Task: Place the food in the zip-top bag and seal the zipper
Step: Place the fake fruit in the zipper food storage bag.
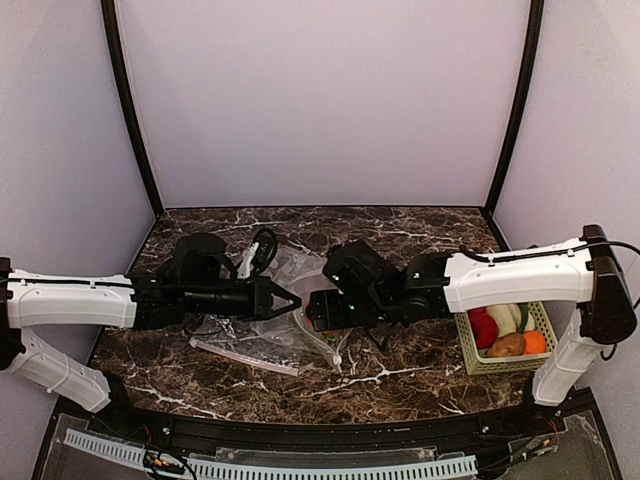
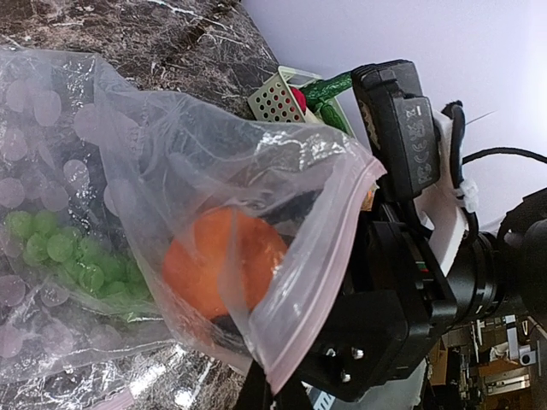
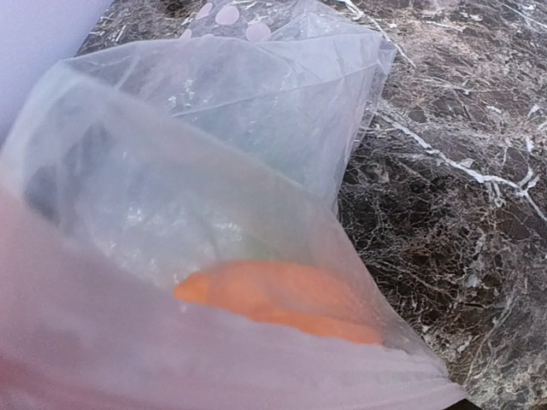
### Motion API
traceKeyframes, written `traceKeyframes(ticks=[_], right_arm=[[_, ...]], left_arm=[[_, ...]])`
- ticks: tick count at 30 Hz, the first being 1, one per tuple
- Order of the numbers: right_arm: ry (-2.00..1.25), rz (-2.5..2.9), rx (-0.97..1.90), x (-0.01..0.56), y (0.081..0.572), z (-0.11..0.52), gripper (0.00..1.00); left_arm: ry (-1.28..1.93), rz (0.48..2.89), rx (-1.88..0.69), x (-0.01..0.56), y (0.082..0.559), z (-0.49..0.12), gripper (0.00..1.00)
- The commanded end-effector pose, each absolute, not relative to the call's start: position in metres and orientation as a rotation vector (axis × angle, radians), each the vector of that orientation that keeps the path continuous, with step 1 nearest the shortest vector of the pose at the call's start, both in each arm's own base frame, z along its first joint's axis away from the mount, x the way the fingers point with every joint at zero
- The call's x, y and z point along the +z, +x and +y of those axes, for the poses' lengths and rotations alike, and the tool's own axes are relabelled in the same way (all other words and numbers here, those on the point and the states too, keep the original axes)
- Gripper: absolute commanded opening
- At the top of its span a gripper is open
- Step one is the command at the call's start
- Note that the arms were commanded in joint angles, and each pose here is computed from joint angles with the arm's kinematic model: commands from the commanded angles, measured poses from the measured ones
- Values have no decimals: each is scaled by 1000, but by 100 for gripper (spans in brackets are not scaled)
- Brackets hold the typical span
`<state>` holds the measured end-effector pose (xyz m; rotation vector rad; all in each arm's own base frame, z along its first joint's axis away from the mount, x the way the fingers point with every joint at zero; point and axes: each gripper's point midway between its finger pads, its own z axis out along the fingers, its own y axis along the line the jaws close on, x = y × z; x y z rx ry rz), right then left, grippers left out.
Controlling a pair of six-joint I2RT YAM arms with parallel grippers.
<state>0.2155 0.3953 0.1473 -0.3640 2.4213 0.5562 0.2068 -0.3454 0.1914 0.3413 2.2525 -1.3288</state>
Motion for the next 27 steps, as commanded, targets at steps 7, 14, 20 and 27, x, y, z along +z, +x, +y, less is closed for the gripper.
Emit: traceKeyframes(ticks=[7, 14, 20, 27], right_arm=[[-244, 2465, 272, 138, 230, 361, 74], [-233, 2472, 244, 141, 229, 355, 86], [-260, 2460, 276, 150, 228, 360, 97], [-309, 2431, 396, 168, 224, 373, 99]], left_arm=[[354, 2195, -1363, 209, 202, -343, 1], [357, 2203, -1357, 206, 202, -344, 1], [358, 2210, -1357, 203, 203, -345, 1], [359, 2220, -1352, 200, 203, -346, 1]])
